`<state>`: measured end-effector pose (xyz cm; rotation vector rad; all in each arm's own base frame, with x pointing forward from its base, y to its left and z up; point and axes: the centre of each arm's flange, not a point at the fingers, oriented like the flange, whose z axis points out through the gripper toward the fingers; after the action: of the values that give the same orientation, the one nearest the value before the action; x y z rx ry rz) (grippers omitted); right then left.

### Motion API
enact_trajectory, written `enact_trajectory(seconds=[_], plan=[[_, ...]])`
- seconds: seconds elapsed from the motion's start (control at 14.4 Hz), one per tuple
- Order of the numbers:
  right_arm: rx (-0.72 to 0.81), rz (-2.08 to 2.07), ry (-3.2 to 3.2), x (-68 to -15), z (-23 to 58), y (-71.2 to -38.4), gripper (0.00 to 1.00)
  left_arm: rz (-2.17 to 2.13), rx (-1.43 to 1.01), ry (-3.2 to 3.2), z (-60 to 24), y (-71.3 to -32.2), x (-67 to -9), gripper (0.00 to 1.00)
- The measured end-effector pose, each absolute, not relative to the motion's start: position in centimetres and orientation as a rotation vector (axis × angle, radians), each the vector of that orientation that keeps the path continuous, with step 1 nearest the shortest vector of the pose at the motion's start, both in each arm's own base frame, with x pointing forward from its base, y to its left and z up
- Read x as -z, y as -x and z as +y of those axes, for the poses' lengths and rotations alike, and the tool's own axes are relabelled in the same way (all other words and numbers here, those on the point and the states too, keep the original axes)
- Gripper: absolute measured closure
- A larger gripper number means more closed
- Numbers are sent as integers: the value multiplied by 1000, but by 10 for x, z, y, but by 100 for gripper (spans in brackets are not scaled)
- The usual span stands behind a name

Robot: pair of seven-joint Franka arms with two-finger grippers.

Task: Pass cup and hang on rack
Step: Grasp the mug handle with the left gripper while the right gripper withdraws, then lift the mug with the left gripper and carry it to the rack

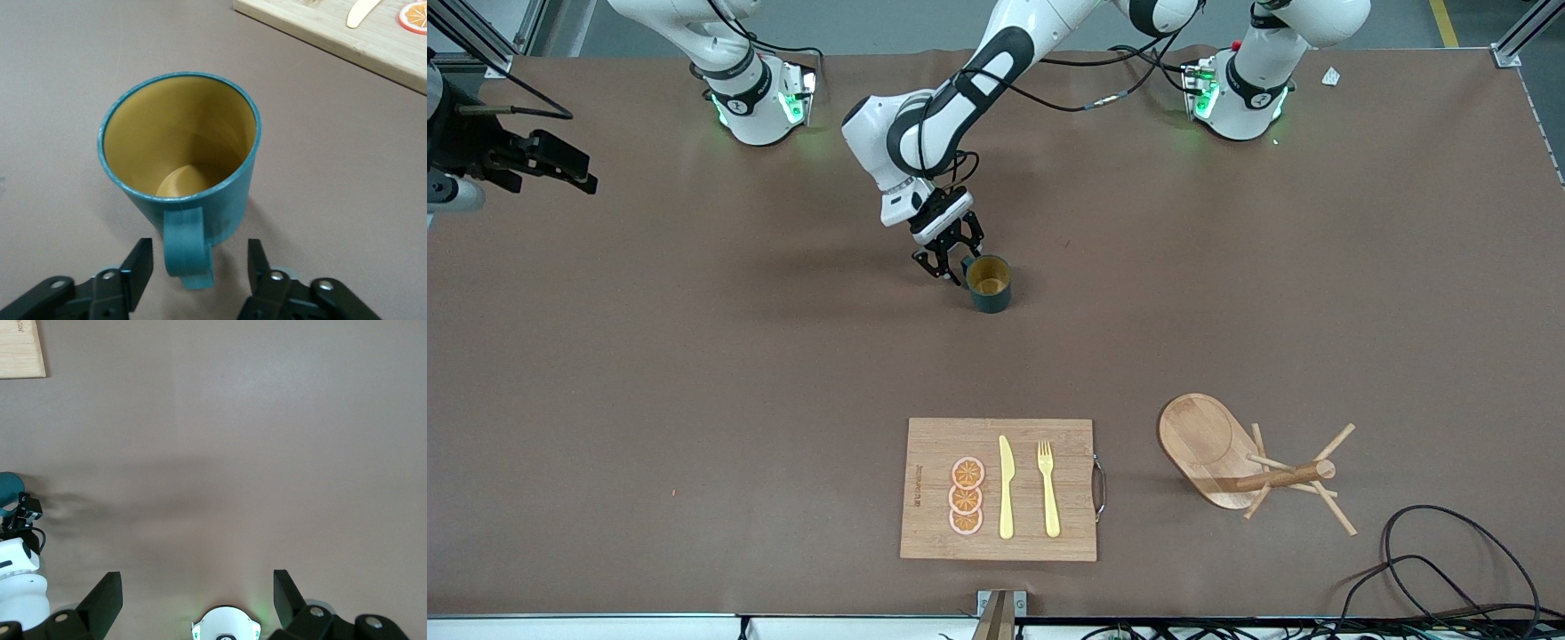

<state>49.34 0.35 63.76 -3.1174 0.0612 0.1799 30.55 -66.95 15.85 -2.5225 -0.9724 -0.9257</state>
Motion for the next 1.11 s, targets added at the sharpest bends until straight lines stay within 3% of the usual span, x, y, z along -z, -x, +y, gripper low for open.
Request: enact_trajectory(seconds=[0.28, 0.42, 0.49, 0.7, 1.11], plan=[[-141, 63, 3118, -652, 2, -483, 0, -972, 926, 2521, -669, -305, -158, 42], [-131, 68, 3116, -656, 1, -479, 0, -971, 926, 2520, -669, -305, -157, 56], [-128, 74, 3111, -657, -1, -479, 0, -971, 926, 2520, -669, -305, -157, 56], [-102, 91, 3097, -660, -6, -481, 0, -971, 926, 2520, -669, -305, -157, 79], [-79, 92, 3094, -664, -7, -503, 0, -968, 931, 2546, -672, -330, -195, 79]])
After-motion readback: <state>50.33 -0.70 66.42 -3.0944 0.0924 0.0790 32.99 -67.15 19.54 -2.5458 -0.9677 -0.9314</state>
